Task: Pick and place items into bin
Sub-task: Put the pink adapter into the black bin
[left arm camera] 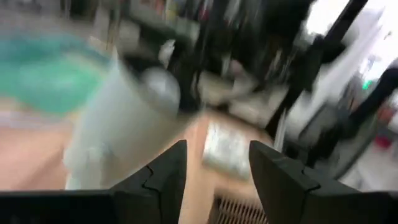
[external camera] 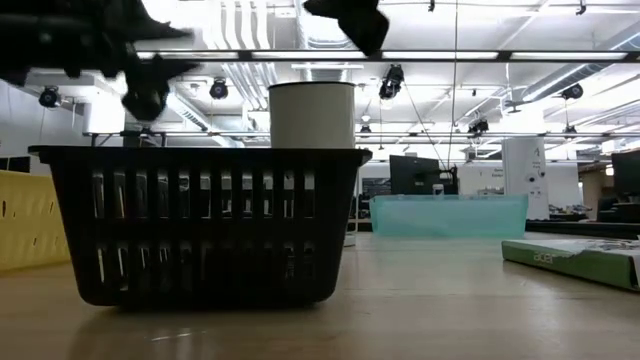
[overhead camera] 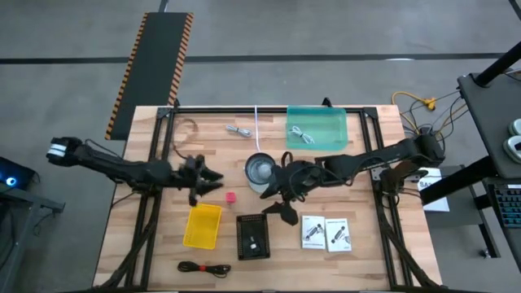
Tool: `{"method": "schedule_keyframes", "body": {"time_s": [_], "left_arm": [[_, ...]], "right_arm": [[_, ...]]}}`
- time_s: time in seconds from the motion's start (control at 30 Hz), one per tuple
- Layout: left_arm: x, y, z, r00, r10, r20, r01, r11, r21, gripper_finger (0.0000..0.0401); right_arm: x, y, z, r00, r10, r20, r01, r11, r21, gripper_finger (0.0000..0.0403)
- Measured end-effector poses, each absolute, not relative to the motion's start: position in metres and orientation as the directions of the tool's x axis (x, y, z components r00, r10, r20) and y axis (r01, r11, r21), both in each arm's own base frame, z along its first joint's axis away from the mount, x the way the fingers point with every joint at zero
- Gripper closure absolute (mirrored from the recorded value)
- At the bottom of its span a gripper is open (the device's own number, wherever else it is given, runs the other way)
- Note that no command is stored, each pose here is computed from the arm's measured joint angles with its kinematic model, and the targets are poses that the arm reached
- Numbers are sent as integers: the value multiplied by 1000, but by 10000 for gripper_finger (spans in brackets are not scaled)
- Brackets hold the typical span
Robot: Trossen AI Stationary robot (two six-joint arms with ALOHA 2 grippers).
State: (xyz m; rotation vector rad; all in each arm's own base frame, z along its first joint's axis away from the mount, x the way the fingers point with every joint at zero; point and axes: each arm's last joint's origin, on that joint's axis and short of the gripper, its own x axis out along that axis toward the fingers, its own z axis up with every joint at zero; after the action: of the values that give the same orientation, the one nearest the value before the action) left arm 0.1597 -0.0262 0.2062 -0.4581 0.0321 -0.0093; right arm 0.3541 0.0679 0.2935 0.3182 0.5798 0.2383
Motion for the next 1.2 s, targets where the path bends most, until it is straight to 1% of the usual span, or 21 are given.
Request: {"method": "schedule_keyframes", "body": {"time_s": [0.13, 0.23, 0.4, 0.53, 0.67, 0.73, 0.8, 1.03, 1.1, 1.2], "left_arm": [[173, -31, 194, 989, -79, -127, 20, 913, -408, 244], [179, -32, 184, 976, -77, -204, -8, 921, -390, 244], [185, -34, 175, 942, -80, -326, -30, 947, -320, 244], [193, -36, 178, 909, -84, -408, -17, 971, -238, 244], [198, -37, 177, 838, -72, -540, -19, 987, -161, 239], [201, -38, 174, 802, -78, -592, -17, 988, -153, 226], [204, -39, 170, 775, -84, -626, -15, 988, -151, 205], [215, -41, 160, 735, -76, -674, 5, 994, -107, 119], [217, -41, 154, 713, -70, -698, 6, 996, -94, 104], [220, -41, 146, 692, -32, -721, -21, 998, -65, 94]], "right_arm": [[347, 65, 302, 822, 273, -500, -99, 933, 346, 177], [343, 64, 305, 828, 250, -502, -79, 939, 336, 177], [340, 64, 309, 834, 252, -491, -84, 937, 338, 178], [340, 63, 310, 834, 251, -491, -84, 938, 336, 179], [340, 63, 309, 833, 251, -492, -85, 939, 334, 179], [339, 63, 308, 832, 250, -495, -86, 940, 331, 179], [339, 63, 308, 833, 248, -495, -85, 941, 328, 179], [340, 62, 308, 839, 224, -496, -66, 947, 315, 179], [340, 62, 308, 839, 224, -496, -71, 949, 308, 179], [340, 62, 308, 840, 219, -496, -72, 952, 298, 179]]}}
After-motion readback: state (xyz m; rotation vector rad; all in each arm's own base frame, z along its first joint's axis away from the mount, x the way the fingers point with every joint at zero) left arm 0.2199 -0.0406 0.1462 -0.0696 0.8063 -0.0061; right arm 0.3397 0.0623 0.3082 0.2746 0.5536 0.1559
